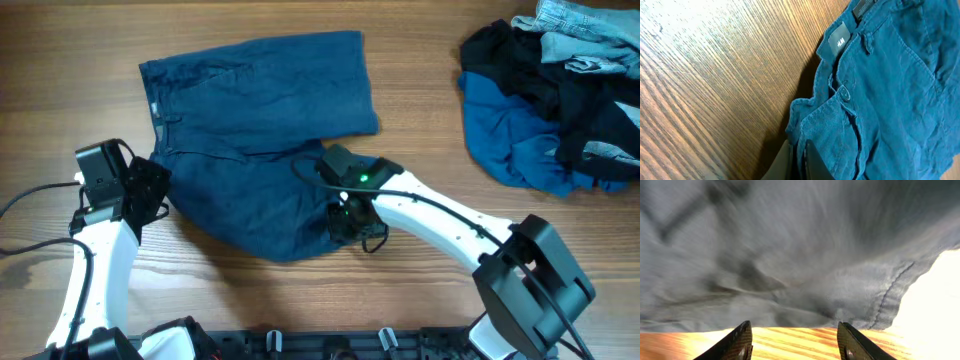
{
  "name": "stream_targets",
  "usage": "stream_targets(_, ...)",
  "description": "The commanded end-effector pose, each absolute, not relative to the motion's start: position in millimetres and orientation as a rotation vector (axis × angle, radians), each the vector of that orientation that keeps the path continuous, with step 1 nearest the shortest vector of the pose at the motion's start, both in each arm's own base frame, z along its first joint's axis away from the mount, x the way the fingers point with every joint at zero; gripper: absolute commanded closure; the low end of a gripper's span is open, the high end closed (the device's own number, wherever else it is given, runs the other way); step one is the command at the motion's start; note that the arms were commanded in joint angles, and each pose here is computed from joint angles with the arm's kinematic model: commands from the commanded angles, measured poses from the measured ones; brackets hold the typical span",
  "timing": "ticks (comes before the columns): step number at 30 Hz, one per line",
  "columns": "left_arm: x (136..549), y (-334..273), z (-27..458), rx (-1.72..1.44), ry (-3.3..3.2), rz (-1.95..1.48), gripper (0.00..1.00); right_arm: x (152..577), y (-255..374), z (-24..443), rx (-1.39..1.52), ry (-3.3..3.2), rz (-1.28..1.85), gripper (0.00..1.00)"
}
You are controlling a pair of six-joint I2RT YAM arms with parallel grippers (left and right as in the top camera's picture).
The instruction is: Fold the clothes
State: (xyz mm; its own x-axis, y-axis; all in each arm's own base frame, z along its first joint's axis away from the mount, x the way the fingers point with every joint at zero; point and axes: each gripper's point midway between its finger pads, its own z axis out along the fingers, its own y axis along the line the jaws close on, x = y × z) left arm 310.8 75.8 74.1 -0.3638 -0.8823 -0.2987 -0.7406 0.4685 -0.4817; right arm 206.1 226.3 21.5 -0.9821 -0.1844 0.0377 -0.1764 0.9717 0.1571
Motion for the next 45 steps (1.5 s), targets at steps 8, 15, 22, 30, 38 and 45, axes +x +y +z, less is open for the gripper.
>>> stream_targets(8,313,79,77,-1.319,2.203,-0.334,0.96,195,223,-16,0.241,-3.071,-0.282,0.26)
stream_targets(15,313,82,77,-1.324,2.199,-0.315,0.96,185,216,-49,0.236,-3.015,-0.201,0.38)
stream_targets(22,312,83,76,-1.326,2.196,-0.306,0.96,174,212,-66,0.228,-2.977,-0.103,0.80)
stream_targets(30,312,83,76,-1.326,2.197,-0.306,0.96,191,218,-29,0.222,-2.985,-0.017,0.96)
stream_targets(38,311,82,75,-1.330,2.202,-0.304,0.96,193,217,10,0.019,-2.989,0.027,0.37)
stream_targets(45,311,82,75,-1.330,2.203,-0.304,0.96,197,210,-17,0.041,-3.055,0.026,0.25)
